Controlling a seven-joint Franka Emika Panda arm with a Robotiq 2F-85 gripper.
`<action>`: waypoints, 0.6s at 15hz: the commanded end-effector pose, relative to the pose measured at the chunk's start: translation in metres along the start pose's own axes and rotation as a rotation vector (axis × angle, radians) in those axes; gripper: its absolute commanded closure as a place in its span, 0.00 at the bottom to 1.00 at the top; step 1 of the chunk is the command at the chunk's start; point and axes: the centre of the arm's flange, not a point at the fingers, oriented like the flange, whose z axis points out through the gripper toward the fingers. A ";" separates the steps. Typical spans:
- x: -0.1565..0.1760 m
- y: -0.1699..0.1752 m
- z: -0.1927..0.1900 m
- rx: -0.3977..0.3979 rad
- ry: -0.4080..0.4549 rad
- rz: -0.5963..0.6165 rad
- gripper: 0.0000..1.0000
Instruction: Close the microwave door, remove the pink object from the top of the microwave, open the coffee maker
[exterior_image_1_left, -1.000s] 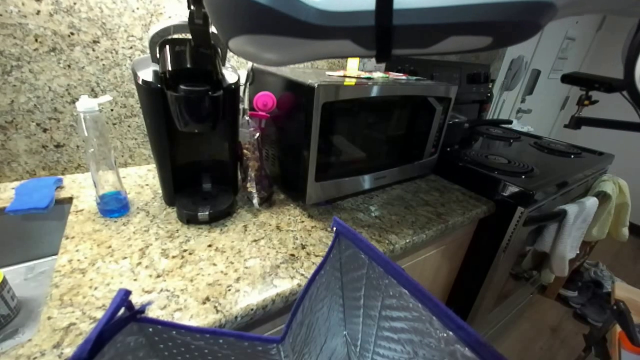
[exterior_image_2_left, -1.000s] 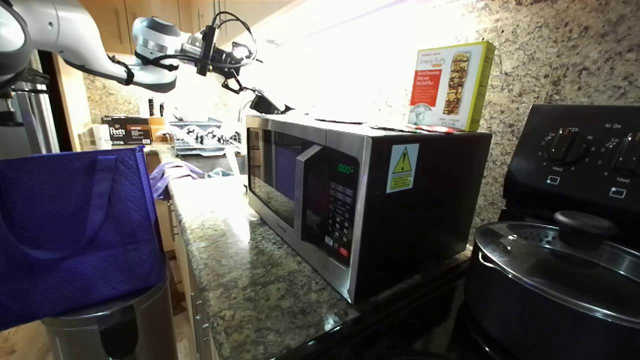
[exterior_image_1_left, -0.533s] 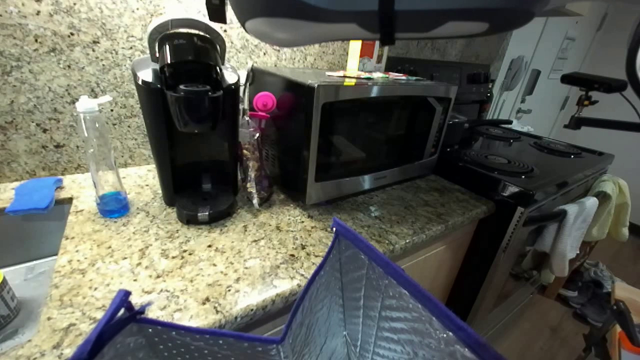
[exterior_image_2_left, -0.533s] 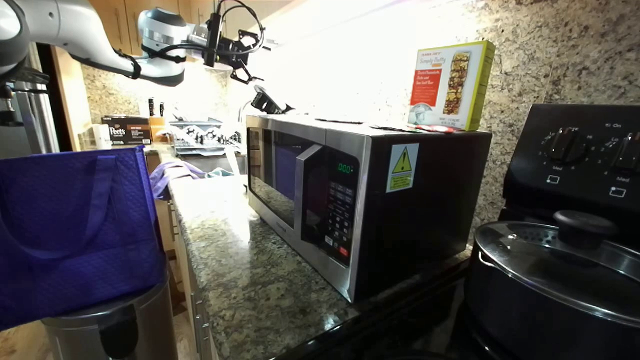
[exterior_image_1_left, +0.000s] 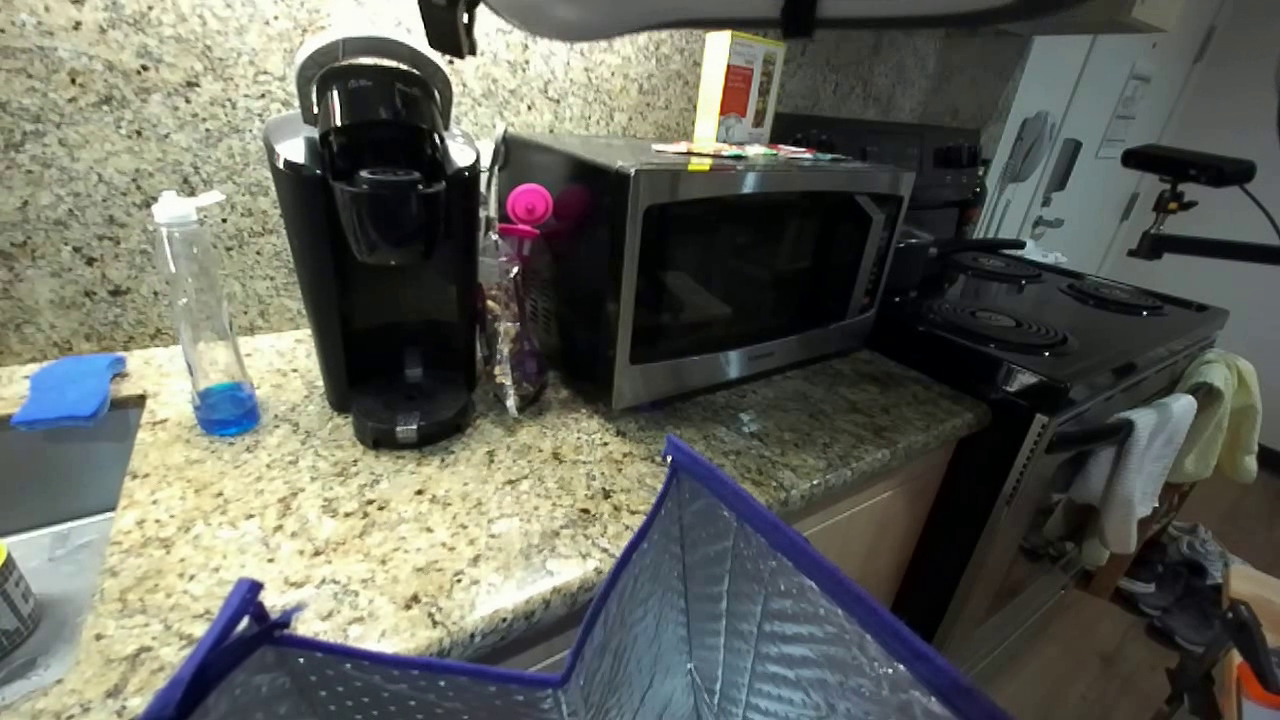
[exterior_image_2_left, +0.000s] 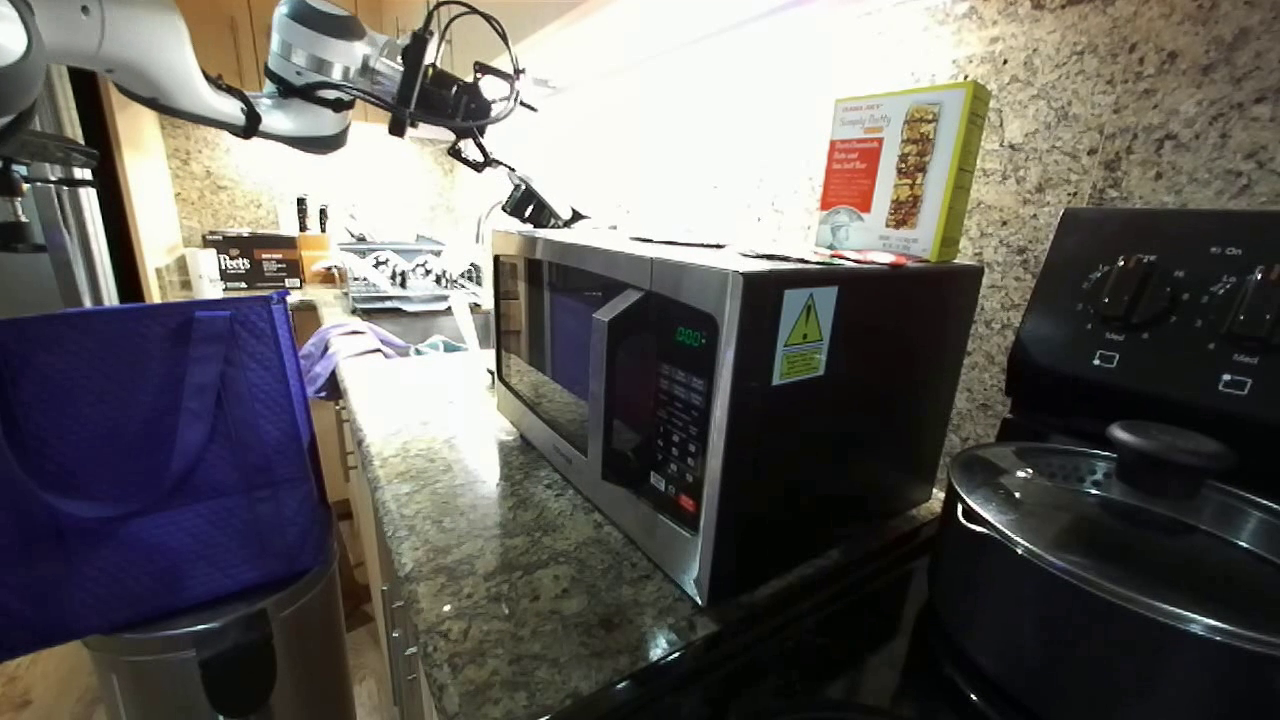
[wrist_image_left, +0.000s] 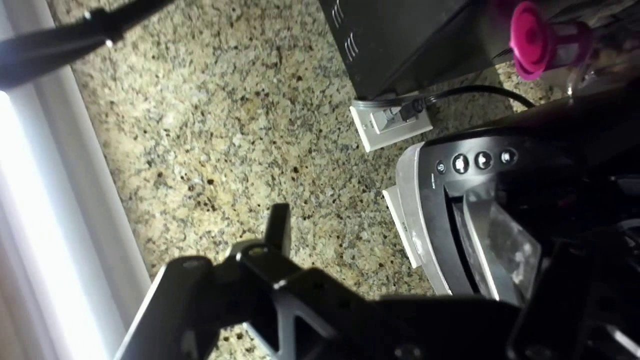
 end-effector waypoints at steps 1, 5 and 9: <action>-0.060 0.006 -0.059 0.066 -0.100 0.161 0.00; -0.068 -0.009 -0.112 0.204 -0.185 0.272 0.00; -0.082 -0.027 -0.160 0.281 -0.266 0.427 0.00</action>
